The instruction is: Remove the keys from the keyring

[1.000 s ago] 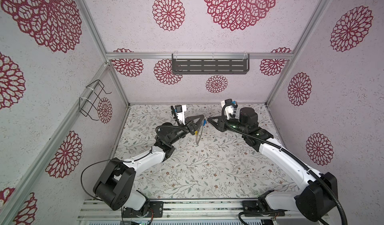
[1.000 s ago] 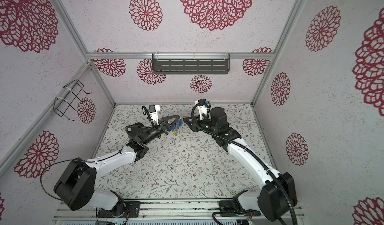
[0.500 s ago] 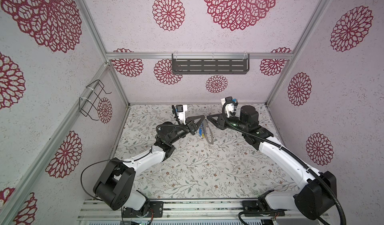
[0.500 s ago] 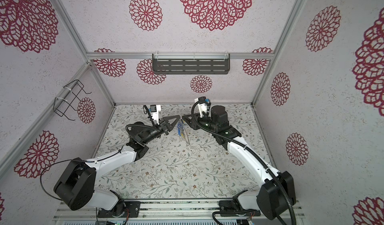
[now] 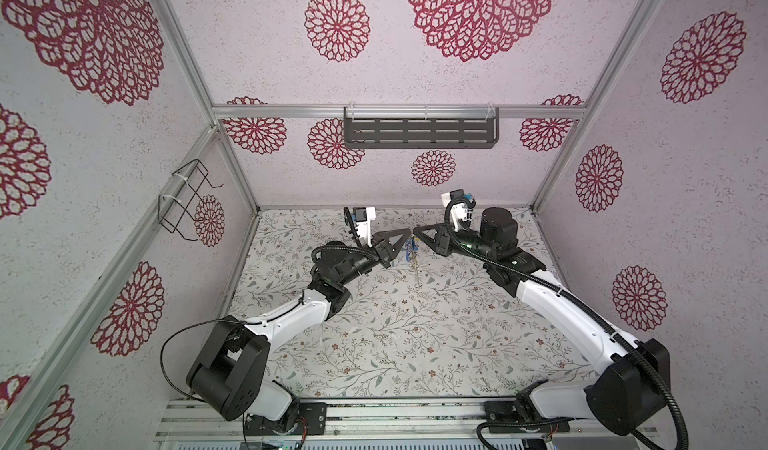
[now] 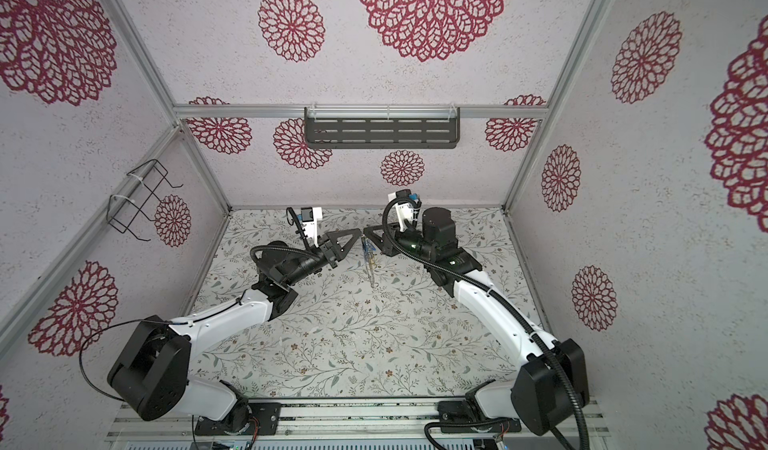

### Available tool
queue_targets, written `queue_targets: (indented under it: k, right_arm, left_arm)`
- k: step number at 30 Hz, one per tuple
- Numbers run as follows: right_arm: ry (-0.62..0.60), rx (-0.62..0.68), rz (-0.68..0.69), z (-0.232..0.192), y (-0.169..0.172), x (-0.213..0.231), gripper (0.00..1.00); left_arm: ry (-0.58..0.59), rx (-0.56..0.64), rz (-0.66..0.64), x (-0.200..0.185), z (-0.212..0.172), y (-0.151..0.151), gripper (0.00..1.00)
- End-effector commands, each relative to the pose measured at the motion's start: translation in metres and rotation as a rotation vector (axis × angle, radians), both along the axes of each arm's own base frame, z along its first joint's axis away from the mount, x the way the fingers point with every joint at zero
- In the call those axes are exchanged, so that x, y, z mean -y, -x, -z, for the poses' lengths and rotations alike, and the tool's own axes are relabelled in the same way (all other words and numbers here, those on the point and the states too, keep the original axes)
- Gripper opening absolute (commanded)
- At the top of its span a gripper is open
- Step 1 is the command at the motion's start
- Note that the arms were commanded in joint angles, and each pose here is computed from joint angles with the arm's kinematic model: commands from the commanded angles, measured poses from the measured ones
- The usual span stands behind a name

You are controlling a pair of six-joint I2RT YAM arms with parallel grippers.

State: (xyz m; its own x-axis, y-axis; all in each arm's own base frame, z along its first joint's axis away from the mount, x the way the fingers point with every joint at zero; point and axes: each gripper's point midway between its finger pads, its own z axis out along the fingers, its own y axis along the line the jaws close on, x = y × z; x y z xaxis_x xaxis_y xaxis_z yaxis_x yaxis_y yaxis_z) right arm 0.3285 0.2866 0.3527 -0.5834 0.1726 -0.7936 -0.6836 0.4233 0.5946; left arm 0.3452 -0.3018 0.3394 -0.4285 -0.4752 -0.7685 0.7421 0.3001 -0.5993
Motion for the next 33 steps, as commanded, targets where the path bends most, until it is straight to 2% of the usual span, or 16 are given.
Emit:
queue_targets:
  k: [1, 25, 33]
  right_arm:
    - [-0.046, 0.063, -0.038, -0.025, 0.008, -0.004, 0.14]
    - [-0.07, 0.036, -0.091, -0.016, 0.017, -0.018, 0.16]
    - [-0.076, 0.035, -0.094, -0.016, 0.019, -0.019, 0.1]
  left_arm:
    - [0.041, 0.062, 0.009, -0.002, -0.025, 0.002, 0.0]
    - [0.083, 0.071, 0.006, -0.004, -0.03, 0.0, 0.0]
    - [0.095, 0.071, 0.009, -0.004, -0.031, -0.001, 0.0]
